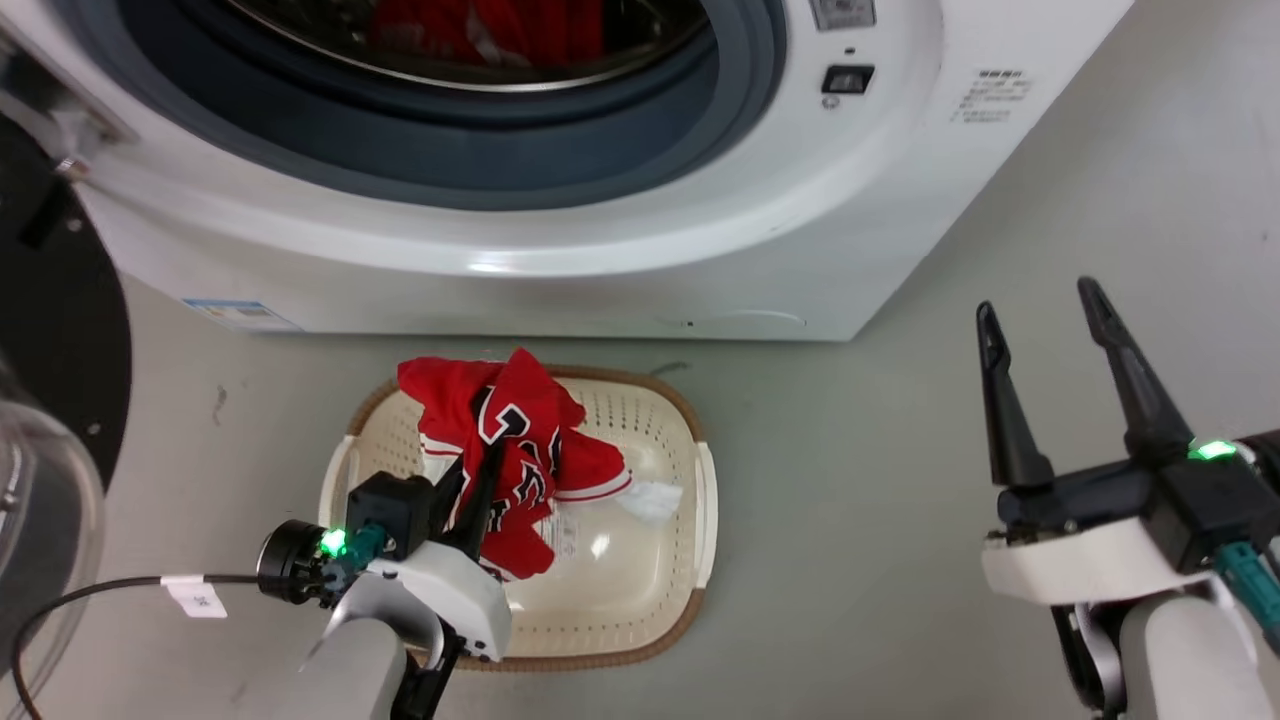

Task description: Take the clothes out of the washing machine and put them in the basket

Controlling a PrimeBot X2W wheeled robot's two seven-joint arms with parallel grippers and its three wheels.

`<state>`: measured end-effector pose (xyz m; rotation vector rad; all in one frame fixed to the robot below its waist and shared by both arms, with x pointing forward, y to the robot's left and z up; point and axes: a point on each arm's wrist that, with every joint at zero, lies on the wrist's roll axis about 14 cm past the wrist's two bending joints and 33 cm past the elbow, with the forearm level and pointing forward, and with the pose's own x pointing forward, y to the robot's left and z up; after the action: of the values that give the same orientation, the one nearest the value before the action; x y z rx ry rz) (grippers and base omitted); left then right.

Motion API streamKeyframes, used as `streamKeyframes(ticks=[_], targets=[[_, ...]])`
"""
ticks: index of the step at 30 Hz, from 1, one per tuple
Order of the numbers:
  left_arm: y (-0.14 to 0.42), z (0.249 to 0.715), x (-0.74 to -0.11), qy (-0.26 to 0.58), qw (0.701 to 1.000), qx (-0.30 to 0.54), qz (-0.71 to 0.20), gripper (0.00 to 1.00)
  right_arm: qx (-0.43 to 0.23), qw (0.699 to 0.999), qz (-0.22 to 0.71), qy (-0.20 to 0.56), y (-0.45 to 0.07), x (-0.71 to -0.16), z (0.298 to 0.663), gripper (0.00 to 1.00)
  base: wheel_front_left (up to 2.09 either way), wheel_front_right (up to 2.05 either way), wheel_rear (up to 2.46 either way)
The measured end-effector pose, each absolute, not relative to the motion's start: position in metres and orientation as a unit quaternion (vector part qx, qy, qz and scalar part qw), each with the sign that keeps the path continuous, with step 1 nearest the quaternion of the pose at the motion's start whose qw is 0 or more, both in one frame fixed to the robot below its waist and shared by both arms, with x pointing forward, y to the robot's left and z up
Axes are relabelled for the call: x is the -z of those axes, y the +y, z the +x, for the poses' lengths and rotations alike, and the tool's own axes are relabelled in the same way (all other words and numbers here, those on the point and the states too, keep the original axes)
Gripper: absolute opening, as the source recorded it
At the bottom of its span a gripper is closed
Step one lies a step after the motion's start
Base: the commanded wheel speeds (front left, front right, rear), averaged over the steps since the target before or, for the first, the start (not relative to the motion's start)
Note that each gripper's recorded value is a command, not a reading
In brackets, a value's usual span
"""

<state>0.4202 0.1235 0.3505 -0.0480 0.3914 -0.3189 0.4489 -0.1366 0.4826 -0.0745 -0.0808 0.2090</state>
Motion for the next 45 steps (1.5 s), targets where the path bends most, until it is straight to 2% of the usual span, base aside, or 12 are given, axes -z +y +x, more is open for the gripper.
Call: streamKeyframes(ticks=[8,17,23,31,32,33,40,45], targets=[[0.119,0.421,-0.261,0.318,0.936,0.147,-0.049,0.0,-0.083,0.995,-0.045,-0.011,-0.154,-0.448,0.473,1.0,0.0,0.0,0.0],[0.123,0.418,-0.176,0.427,0.889,0.164,-0.007,0.0,-0.065,0.996,-0.055,0.027,-0.17,-0.4,0.495,1.0,0.0,0.0,0.0],[0.124,0.401,-0.135,0.483,0.851,0.203,0.043,0.0,-0.056,0.995,-0.059,0.058,-0.179,-0.368,0.498,1.0,0.0,0.0,0.0],[0.118,0.386,-0.108,0.524,0.815,0.234,0.076,0.0,-0.053,0.994,-0.06,0.08,-0.183,-0.347,0.496,1.0,0.0,0.0,0.0],[0.116,0.385,-0.108,0.525,0.814,0.238,0.077,0.24,-0.053,0.994,-0.06,0.079,-0.183,-0.347,0.496,1.0,0.0,0.0,0.0],[0.115,0.386,-0.109,0.523,0.813,0.241,0.078,1.0,-0.054,0.994,-0.06,0.08,-0.182,-0.347,0.496,1.0,0.0,0.0,0.0],[0.113,0.385,-0.138,0.502,0.83,0.235,0.07,1.0,-0.065,0.995,-0.054,0.053,-0.172,-0.377,0.495,1.0,0.0,0.0,0.0],[0.111,0.388,-0.167,0.473,0.851,0.219,0.055,1.0,-0.074,0.995,-0.049,0.038,-0.164,-0.4,0.486,1.0,0.0,0.0,0.0]])
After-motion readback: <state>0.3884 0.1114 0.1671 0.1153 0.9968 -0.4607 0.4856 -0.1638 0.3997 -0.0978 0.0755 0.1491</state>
